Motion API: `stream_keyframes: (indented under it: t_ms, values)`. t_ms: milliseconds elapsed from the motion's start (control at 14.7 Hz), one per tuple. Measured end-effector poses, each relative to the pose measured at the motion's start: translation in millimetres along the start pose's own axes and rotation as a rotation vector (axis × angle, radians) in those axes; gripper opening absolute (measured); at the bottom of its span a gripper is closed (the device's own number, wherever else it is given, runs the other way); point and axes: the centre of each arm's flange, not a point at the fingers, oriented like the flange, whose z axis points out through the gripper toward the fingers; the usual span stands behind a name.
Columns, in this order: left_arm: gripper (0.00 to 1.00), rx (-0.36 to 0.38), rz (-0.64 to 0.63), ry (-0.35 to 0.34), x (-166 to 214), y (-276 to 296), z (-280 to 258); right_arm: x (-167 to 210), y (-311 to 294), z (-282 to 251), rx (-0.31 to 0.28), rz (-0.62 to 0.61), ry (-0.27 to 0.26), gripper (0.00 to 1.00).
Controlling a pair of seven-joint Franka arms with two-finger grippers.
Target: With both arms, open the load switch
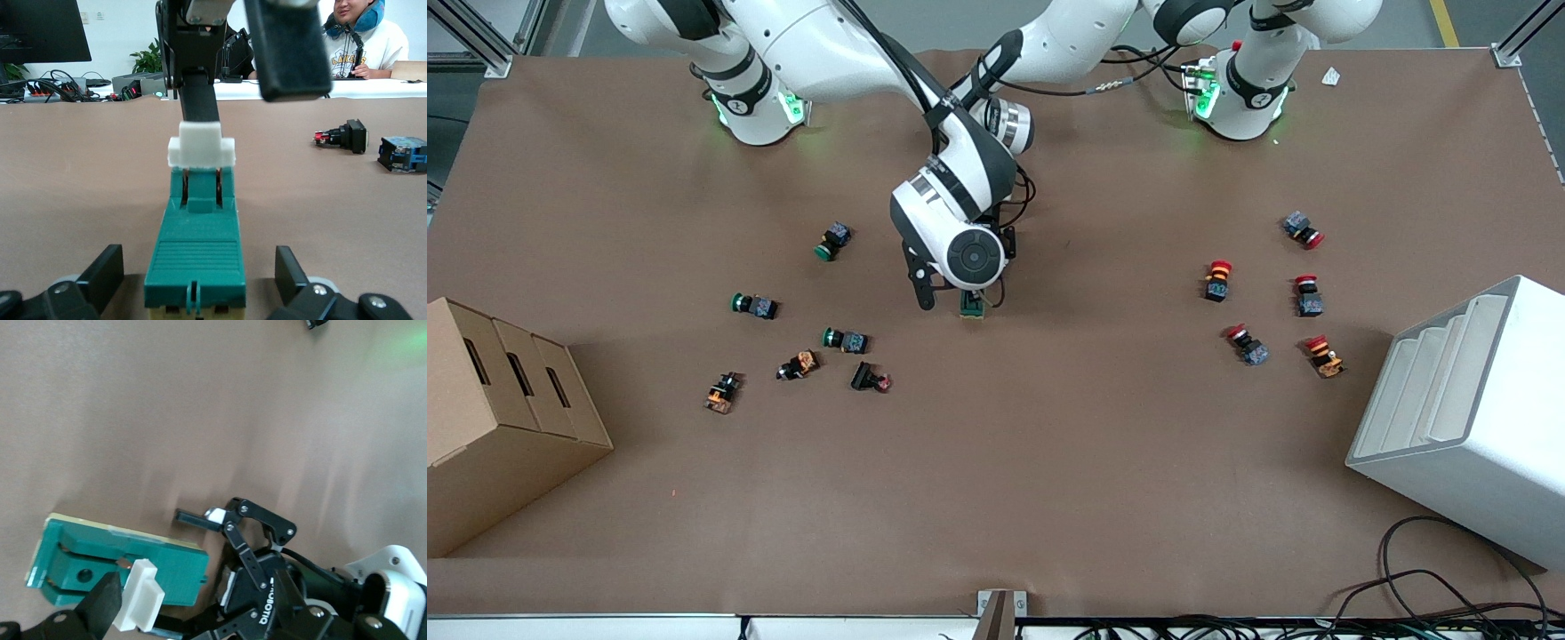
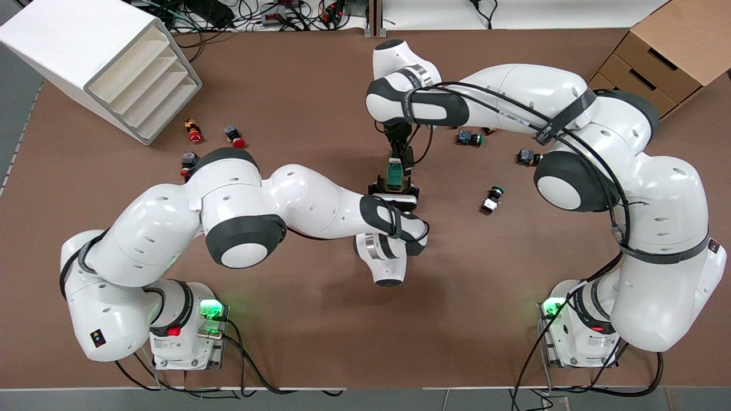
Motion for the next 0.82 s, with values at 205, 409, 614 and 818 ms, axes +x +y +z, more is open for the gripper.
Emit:
stream_keyframes:
  t_ms: [205,409,614,818]
  values:
    - [1.00,0.000,0.000,0.000,0,0,0,-6,6,4,-0.021,-0.010,0.013,1.00]
    - [1.00,0.000,0.001,0.001,0,0,0,-15,11,11,-0.033,-0.021,0.027,1.00]
    - [1.00,0.000,0.001,0.002,0,0,0,-15,12,15,-0.039,-0.022,0.031,1.00]
    - [1.00,0.000,0.001,0.002,0,0,0,-14,12,20,-0.047,-0.019,0.035,1.00]
